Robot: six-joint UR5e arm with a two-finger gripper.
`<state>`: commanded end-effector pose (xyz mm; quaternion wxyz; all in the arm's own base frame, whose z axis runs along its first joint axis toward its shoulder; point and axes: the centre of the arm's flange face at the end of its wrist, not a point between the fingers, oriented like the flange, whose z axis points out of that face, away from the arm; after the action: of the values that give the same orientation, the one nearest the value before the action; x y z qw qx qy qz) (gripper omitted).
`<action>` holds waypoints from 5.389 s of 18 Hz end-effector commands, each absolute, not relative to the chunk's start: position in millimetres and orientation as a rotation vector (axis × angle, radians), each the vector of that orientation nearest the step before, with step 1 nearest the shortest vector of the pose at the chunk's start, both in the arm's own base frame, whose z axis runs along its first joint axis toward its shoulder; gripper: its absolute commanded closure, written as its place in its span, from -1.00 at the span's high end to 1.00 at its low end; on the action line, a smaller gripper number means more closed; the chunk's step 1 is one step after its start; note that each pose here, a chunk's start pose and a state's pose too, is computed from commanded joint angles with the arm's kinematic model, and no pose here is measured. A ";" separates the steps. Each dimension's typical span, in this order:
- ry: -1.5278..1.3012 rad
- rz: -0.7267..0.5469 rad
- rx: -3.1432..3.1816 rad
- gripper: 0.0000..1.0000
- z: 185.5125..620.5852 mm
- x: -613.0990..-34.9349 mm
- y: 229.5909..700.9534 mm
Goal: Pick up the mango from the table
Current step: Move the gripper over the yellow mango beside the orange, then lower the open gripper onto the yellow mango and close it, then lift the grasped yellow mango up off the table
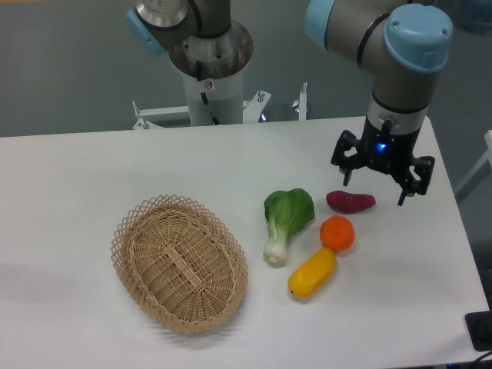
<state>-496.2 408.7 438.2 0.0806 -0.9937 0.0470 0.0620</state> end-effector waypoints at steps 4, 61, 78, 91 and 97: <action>0.143 0.175 -2.975 1.00 433.8 -495.2 408.2; 0.250 0.178 -2.963 0.16 206.2 -450.7 503.4; 0.077 0.273 -2.645 0.13 366.8 -438.2 508.9; -0.049 0.281 -2.534 0.13 417.0 -457.9 468.9; -0.049 0.271 -2.525 0.14 418.1 -457.4 468.9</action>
<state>-457.4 468.9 418.1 0.2962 -0.9495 -0.0183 0.1019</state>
